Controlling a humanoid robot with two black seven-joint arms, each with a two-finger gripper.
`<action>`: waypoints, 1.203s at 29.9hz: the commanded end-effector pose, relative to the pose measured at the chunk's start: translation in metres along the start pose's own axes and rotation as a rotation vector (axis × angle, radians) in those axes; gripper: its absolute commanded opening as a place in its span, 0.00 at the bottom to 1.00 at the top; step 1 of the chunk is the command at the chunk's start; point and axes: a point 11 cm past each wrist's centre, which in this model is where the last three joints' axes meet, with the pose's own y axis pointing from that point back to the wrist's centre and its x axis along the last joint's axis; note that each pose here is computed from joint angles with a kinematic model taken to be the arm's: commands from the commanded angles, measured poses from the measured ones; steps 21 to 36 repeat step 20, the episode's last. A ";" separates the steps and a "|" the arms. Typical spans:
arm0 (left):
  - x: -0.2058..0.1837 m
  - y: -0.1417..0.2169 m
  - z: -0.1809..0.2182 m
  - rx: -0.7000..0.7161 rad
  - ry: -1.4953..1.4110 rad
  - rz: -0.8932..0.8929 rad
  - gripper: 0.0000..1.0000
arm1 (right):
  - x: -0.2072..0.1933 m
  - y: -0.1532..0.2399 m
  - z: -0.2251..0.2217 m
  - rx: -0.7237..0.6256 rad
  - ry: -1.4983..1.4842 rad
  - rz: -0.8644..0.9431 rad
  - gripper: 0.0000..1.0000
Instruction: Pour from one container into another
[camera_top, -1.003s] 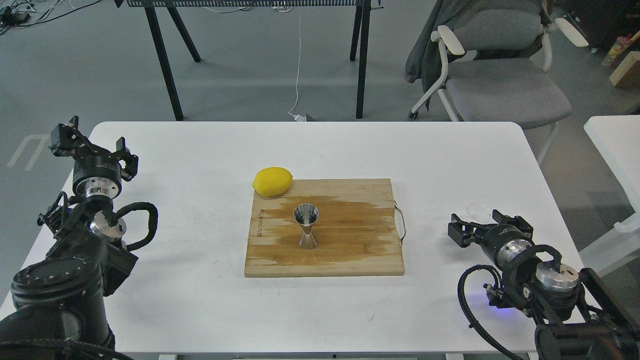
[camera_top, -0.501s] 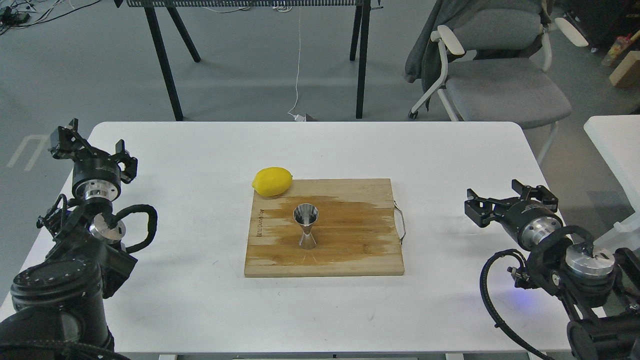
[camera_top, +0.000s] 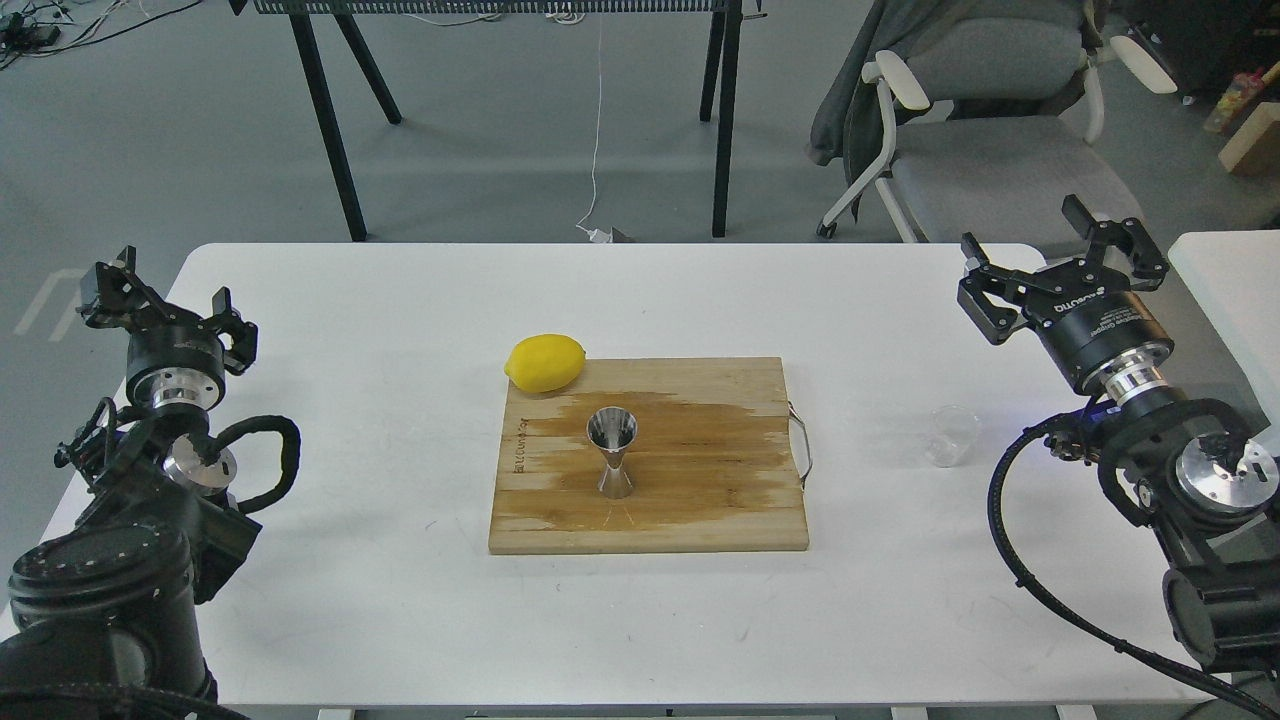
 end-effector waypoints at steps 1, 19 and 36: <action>0.004 -0.001 0.006 -0.020 0.008 0.012 1.00 | 0.017 0.007 0.007 -0.025 0.022 -0.023 0.98; 0.015 -0.003 0.018 -0.048 0.020 0.038 1.00 | 0.038 0.013 0.009 -0.024 0.046 0.046 0.98; 0.015 -0.003 0.018 -0.048 0.020 0.038 1.00 | 0.037 0.013 0.008 -0.024 0.046 0.044 0.98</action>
